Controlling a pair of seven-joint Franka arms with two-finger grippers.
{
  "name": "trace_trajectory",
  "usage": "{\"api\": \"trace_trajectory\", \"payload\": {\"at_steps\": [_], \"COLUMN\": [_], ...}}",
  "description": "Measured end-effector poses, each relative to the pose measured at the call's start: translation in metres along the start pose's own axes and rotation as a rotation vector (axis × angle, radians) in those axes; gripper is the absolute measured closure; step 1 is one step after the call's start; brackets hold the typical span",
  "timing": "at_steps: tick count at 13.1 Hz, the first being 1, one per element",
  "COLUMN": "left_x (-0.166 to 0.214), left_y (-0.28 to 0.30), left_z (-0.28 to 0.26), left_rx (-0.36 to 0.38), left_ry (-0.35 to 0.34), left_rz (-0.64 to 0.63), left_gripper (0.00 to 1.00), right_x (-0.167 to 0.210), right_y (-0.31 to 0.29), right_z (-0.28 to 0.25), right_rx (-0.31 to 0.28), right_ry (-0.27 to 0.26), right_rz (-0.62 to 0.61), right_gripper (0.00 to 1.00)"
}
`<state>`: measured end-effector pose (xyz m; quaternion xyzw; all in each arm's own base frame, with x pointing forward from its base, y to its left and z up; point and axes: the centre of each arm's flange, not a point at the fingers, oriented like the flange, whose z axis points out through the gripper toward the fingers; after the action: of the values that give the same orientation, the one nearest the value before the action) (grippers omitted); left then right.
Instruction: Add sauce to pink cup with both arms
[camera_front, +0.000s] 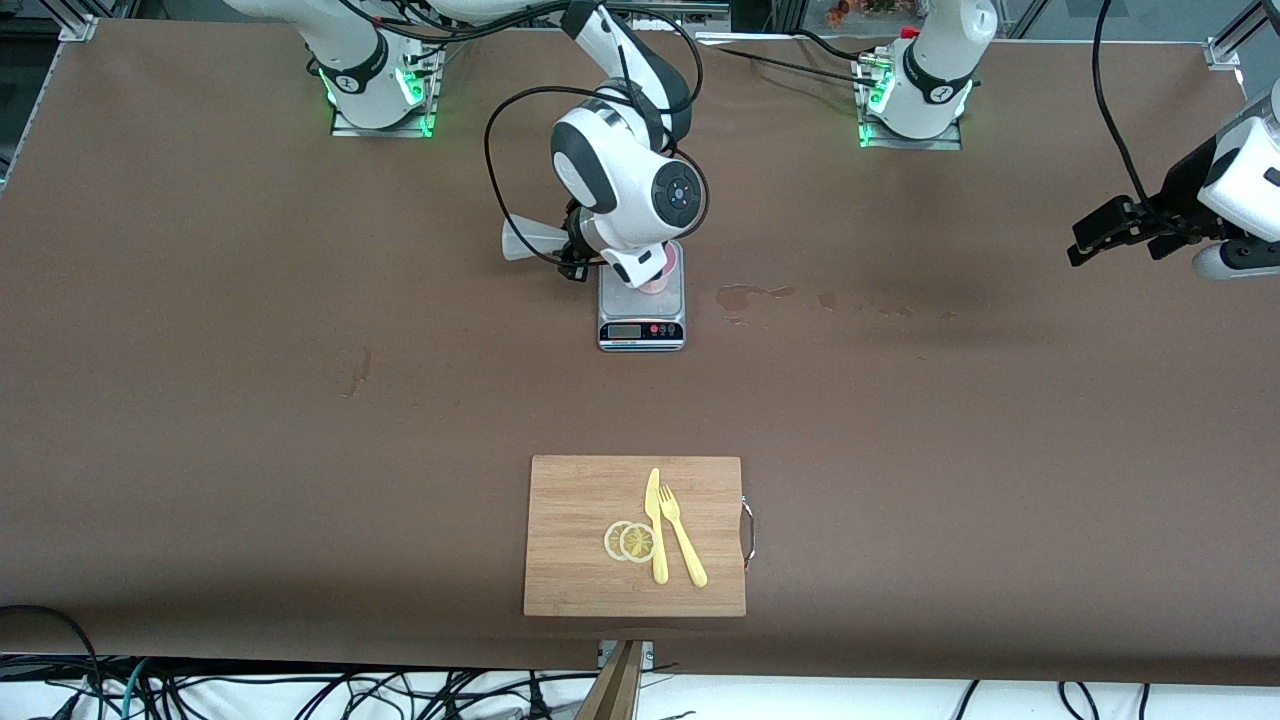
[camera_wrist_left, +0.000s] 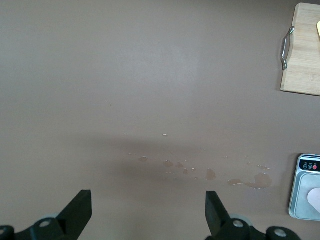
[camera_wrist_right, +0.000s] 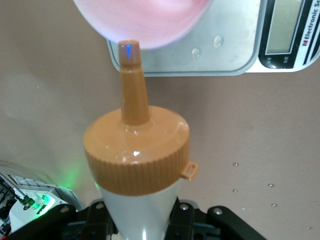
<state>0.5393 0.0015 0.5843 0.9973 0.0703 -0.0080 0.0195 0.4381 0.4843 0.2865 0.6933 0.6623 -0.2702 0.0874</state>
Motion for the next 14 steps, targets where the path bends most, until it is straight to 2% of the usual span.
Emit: {"api": "trace_trajectory", "payload": {"at_steps": [14], "left_x": [0.000], "left_y": [0.000], "left_z": [0.000], "left_rx": [0.000], "left_ry": [0.000], "left_rz": [0.003], "left_gripper": [0.00], "right_x": [0.003], "right_y": [0.012], "right_z": [0.000], "right_rx": [0.009], "right_ry": [-0.021], "right_rz": [0.016], "right_gripper": [0.67]}}
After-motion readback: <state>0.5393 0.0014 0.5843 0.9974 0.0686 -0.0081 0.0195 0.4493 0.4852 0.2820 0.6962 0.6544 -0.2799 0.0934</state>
